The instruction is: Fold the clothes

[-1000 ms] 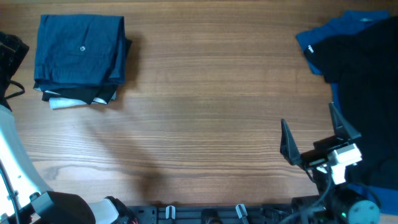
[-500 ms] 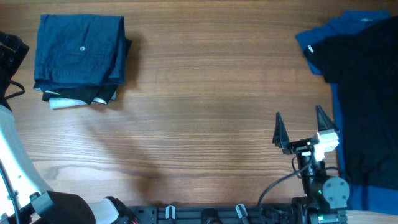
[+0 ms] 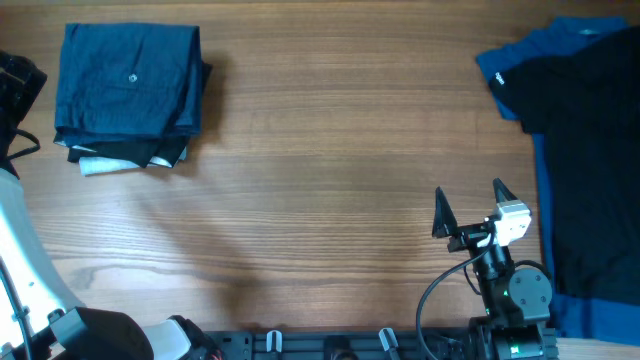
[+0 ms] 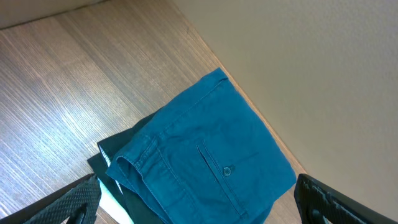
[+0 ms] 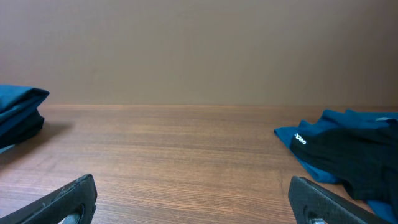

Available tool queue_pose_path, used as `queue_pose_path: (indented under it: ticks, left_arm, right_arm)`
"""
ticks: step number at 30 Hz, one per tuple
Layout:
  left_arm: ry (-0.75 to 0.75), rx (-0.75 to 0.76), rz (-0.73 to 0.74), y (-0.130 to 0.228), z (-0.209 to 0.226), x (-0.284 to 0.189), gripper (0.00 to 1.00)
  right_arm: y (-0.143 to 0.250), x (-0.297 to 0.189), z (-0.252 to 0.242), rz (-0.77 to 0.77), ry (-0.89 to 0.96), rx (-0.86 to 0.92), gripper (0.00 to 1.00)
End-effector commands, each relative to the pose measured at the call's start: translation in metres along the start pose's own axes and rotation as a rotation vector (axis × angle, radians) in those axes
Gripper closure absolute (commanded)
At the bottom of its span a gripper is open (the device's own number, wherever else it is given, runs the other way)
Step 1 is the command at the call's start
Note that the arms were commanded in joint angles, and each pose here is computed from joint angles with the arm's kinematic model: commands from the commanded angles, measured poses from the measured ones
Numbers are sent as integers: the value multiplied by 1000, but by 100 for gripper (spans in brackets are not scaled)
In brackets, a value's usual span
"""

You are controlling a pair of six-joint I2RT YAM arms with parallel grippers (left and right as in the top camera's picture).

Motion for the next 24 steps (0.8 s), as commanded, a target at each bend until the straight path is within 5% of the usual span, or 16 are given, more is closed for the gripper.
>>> queue_pose_path:
  ticks: [1,17,21,24]
  left_arm:
    - [4,0,0,0,0,0,0]
    - [13,8,1,2,-4,-3,0]
    - [141,75,-67,8,-49,-57,0]
    - [341,184,-72,45,-109,-119,0]
  right_arm:
    - [0,0,0,-2,1,19,0]
    - [0,0,0,-2,1,19,0]
    - [0,0,0,-2,1,19,0]
    - [0,0,0,-2,0,19,1]
Point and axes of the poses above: each gripper's point midway between its finger pads, its own x axis out along the fingers, its own z axis along the line the jaws close on, y = z × x, the point moved 2 cm from there along -x, back along the fingers, and after that the axes turned 11 degrees about -x, right-handed, at the moved point
